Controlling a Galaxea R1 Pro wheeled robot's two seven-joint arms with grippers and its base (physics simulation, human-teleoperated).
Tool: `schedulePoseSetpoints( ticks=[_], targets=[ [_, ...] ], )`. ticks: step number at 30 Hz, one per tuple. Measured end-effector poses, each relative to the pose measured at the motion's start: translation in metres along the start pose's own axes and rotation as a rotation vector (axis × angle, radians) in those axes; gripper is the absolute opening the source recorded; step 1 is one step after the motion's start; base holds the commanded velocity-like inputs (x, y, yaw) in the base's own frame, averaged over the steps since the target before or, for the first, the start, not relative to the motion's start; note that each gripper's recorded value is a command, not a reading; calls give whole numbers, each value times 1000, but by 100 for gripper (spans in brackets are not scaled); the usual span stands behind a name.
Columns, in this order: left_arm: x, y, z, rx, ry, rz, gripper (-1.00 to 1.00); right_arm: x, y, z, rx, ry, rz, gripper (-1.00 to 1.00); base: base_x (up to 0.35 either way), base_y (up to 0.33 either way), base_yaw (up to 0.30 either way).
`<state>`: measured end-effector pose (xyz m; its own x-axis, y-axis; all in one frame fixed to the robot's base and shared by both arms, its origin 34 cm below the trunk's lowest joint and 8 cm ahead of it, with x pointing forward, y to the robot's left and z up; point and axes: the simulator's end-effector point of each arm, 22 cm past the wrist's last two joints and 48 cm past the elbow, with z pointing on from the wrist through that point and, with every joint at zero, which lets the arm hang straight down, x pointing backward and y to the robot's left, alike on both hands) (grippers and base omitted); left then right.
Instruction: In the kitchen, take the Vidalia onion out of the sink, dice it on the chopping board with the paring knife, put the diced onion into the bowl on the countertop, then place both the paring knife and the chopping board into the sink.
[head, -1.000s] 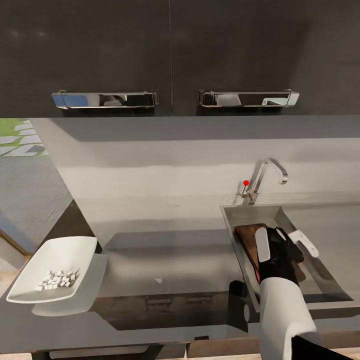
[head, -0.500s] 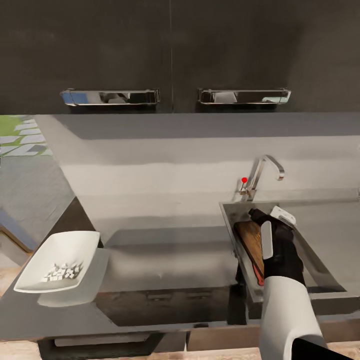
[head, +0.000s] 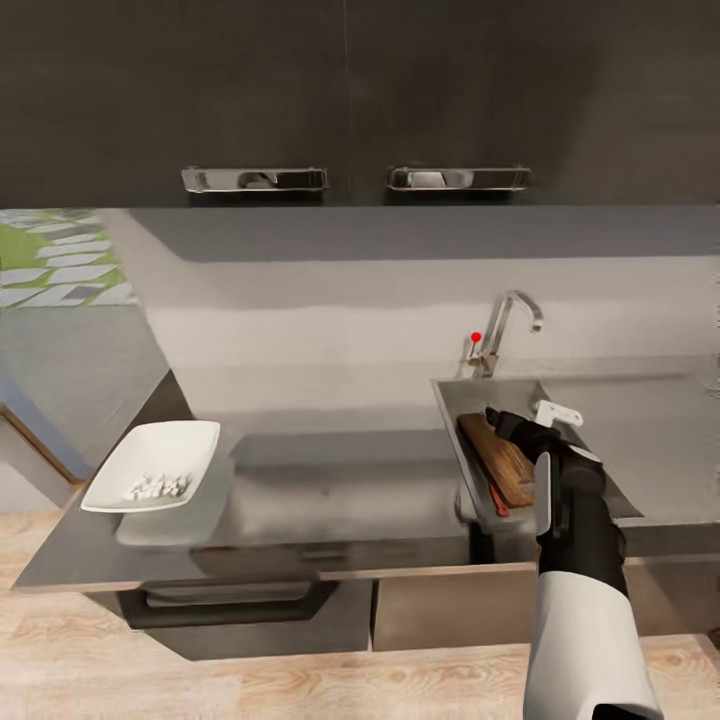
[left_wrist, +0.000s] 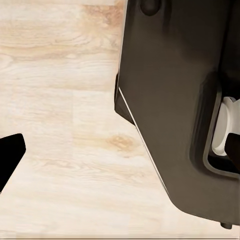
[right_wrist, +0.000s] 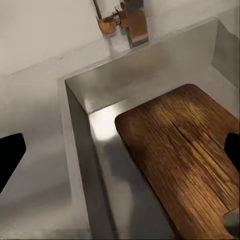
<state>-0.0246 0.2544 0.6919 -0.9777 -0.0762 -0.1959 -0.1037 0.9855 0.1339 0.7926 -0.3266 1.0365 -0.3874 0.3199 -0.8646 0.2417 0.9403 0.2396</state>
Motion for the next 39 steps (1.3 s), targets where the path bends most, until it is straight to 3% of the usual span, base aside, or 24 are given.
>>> schedulePoseSetpoints(
  ticks=[10,39],
  targets=[
    [0,0,0,0,0,0,100,3,15,-1,-71,3,-4,100,-336,0,0],
    [-1,0,0,0,-3,0,100,19,11,-4,-74,19,-9,100,-318,0,0]
  ],
)
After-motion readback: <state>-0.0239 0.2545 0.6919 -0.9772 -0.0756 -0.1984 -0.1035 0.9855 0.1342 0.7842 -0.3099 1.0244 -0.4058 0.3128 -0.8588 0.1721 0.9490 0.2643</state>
